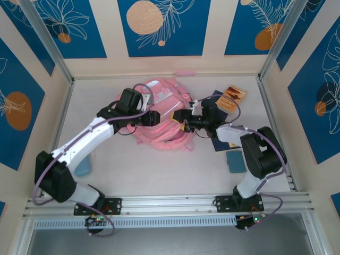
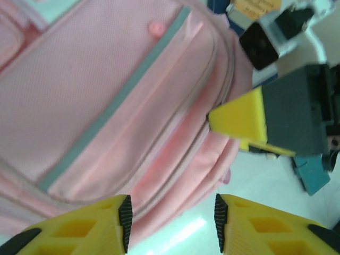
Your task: Pack the student bag
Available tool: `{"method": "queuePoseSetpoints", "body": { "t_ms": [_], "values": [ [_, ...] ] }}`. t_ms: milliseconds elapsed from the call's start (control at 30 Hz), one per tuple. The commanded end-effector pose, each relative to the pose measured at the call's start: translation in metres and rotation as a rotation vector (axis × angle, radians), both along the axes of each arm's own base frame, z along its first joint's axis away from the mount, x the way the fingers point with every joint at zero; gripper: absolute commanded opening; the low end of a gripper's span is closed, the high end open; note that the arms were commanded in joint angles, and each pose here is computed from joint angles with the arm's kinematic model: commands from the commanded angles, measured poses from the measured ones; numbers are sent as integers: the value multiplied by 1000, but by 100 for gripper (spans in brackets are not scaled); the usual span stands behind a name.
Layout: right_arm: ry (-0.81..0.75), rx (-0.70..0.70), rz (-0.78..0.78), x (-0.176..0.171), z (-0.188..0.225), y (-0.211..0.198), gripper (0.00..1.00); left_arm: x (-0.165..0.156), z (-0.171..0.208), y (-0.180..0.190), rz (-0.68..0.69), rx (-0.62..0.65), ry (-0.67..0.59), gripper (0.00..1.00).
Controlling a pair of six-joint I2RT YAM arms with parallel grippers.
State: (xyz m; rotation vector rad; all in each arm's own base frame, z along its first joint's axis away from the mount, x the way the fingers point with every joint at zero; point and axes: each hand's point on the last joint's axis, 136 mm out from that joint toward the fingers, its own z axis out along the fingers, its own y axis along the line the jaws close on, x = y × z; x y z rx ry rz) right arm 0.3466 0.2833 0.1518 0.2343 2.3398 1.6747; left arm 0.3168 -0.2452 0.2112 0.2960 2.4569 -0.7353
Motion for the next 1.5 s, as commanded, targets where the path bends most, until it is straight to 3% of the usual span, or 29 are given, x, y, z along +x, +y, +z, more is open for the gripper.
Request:
{"method": "queuePoseSetpoints", "body": {
  "t_ms": [0, 133, 300, 833, 1467],
  "values": [
    [-93, 100, 37, 6, 48, 23, 57, -26, -21, 19, 60, 33, 76, 49],
    [-98, 121, 34, 6, 64, 34, 50, -53, -33, 18, 30, -25, 91, 52],
    [-86, 147, 26, 8, 76, 40, 45, -64, -54, 17, 43, -92, 100, 51],
    [-41, 185, 31, 4, 90, 48, 26, -41, -69, -8, 22, -182, 44, 47],
    [-18, 178, 43, -1, 83, 54, 20, -42, -83, -8, 8, -130, 75, 16]
  ]
}}
